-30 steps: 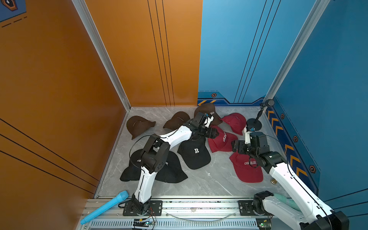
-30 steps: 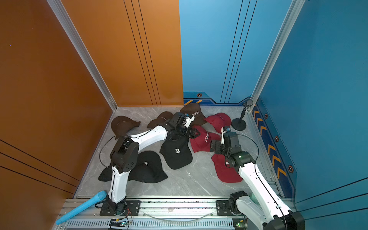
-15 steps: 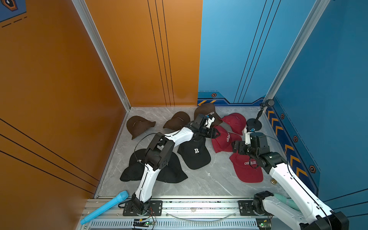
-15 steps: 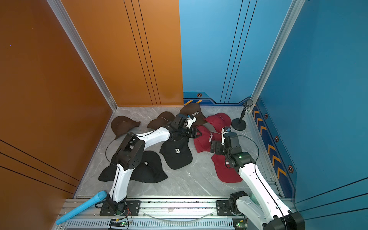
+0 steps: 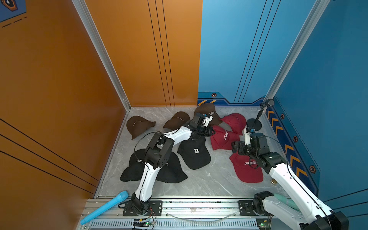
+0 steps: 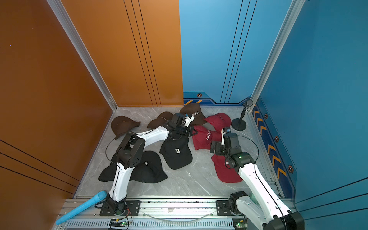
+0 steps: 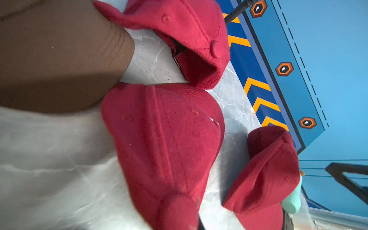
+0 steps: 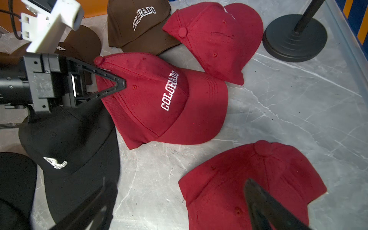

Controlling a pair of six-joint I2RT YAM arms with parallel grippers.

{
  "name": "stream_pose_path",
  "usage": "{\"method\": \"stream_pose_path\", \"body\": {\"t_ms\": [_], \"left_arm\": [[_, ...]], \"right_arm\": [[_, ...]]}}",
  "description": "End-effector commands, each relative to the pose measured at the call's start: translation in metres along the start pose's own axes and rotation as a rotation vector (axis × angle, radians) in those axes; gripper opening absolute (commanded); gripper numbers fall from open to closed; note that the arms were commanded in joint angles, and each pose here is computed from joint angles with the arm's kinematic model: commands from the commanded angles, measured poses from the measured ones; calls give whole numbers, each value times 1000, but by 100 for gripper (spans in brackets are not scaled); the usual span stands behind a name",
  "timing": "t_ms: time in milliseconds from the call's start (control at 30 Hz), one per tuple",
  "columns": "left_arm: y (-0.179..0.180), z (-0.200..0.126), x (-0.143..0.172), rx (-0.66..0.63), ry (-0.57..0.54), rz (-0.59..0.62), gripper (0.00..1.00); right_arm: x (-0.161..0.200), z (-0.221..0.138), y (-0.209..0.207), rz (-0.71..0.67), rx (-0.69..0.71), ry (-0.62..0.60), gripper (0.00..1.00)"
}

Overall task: Stack the baseball caps by color
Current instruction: Pick up the baseball cap from the center of the board.

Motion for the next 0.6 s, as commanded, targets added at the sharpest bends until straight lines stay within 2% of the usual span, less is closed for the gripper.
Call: {"method": "stream_pose_path", "body": {"t_ms": [0, 200, 467, 567], "left_arm": [[-2, -37, -25, 15, -39, 52, 0], [-15, -67, -34, 34, 1, 169, 0], [-35, -77, -34, 293, 100, 258, 0], [-42, -84, -37, 378, 95, 276, 0]], "right_arm": [[0, -1, 0, -13, -22, -7, 100], [0, 0, 2, -10, -44, 0, 100], [0, -4, 5, -17, -60, 5, 100], [0, -5, 5, -19, -62, 5, 100]]}}
Point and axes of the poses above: each gripper's point midway between its finger pads, its own z axis out along the fingers, its own y axis along the line the jaws close on, x = y × z, the point moved 8 cm from there along -z, back along the fingers, and after that the axes turned 7 degrees about z, right-handed, at the moved point
